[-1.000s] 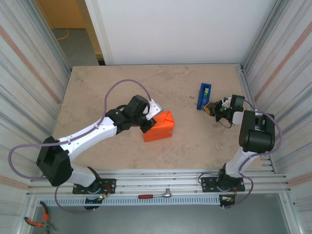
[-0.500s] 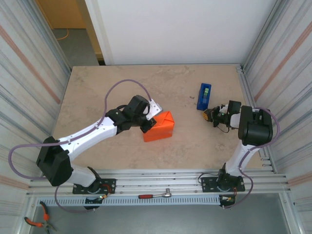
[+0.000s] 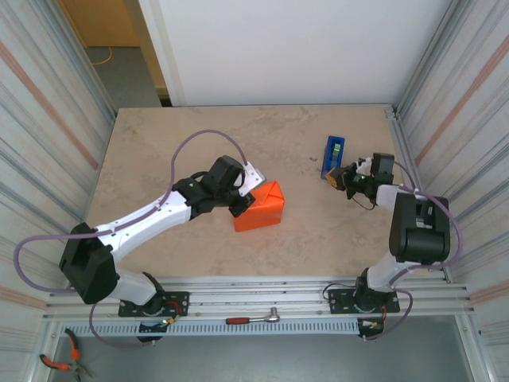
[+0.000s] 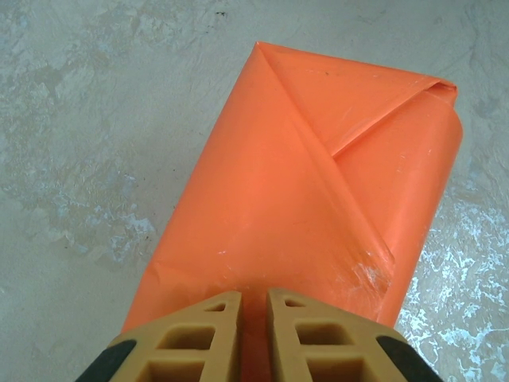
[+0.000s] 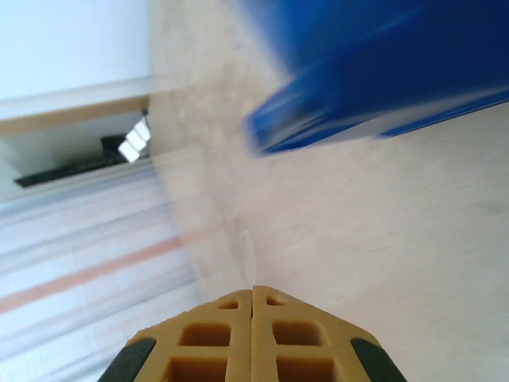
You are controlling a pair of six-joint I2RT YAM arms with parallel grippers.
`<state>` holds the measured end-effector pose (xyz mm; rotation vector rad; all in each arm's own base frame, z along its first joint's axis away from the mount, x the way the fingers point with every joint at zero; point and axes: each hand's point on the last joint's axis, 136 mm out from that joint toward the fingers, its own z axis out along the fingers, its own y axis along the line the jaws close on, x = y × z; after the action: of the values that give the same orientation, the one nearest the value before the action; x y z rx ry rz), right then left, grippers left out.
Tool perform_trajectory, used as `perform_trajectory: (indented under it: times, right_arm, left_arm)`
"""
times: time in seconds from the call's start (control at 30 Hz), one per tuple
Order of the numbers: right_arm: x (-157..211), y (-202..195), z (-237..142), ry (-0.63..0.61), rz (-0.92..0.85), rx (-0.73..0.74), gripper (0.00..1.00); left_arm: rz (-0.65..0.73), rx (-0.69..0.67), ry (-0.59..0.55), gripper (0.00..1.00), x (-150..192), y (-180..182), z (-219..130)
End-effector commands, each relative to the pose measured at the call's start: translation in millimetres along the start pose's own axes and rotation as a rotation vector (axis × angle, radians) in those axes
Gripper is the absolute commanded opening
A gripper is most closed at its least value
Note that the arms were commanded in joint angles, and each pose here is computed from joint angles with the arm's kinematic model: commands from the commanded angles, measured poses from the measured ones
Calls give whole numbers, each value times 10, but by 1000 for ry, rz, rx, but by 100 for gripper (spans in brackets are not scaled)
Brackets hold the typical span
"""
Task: Wrap the gift box in paper
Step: Tear off the tape with the cutter, then stick the wrapping paper to the gift box.
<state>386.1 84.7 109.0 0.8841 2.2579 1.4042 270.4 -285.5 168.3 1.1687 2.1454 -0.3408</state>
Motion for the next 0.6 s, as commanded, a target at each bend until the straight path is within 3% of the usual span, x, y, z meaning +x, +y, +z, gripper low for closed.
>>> perform_trajectory:
  times: [0.0, 0.23, 0.57]
  right_arm:
    - [316, 366, -44, 68, -93, -8, 0]
    - [1108, 936, -34, 192, -253, -28, 0]
    - [1890, 1199, 70, 292, -327, -48, 0]
  left_arm:
    - [30, 74, 161, 17, 457, -218, 148]
    - [32, 70, 163, 17, 463, -212, 151]
    - [32, 76, 166, 17, 475, -223, 161]
